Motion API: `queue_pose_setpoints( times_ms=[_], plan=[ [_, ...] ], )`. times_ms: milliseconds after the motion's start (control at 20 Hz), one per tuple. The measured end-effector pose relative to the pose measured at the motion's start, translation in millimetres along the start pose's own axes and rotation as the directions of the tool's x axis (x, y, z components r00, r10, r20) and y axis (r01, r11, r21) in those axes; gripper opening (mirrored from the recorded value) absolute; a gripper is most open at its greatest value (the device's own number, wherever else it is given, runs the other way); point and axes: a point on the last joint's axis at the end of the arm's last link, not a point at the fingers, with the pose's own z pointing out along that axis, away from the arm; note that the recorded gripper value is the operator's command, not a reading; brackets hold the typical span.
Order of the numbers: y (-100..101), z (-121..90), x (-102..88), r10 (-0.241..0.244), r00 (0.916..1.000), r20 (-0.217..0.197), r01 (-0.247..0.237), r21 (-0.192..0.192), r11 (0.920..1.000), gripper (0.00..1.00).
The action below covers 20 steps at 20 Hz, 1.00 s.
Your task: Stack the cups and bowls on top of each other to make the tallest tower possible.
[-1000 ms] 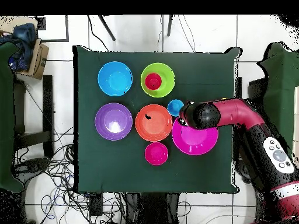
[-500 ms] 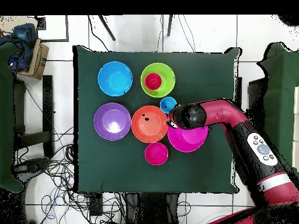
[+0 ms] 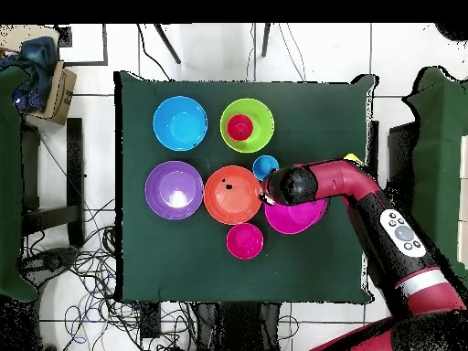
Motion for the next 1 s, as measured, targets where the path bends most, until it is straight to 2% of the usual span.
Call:
queue_pose_setpoints(
  times_ms=[250, 500, 750, 1000],
  plan=[
    [-2, -2, 3.6, 0.006, 1.0000, -0.001, -0.006, 0.002, 1.0000, 1.00],
    [-4, -26, 11.4, 0.039, 0.9992, -0.004, -0.039, -0.016, 0.9991, 1.00],
    [-9, -74, 26.0, 0.095, 0.9951, -0.028, -0.096, -0.046, 0.9944, 1.00],
    [-22, -126, 34.4, 0.144, 0.9885, -0.046, -0.145, -0.028, 0.9890, 1.00]
  ],
)
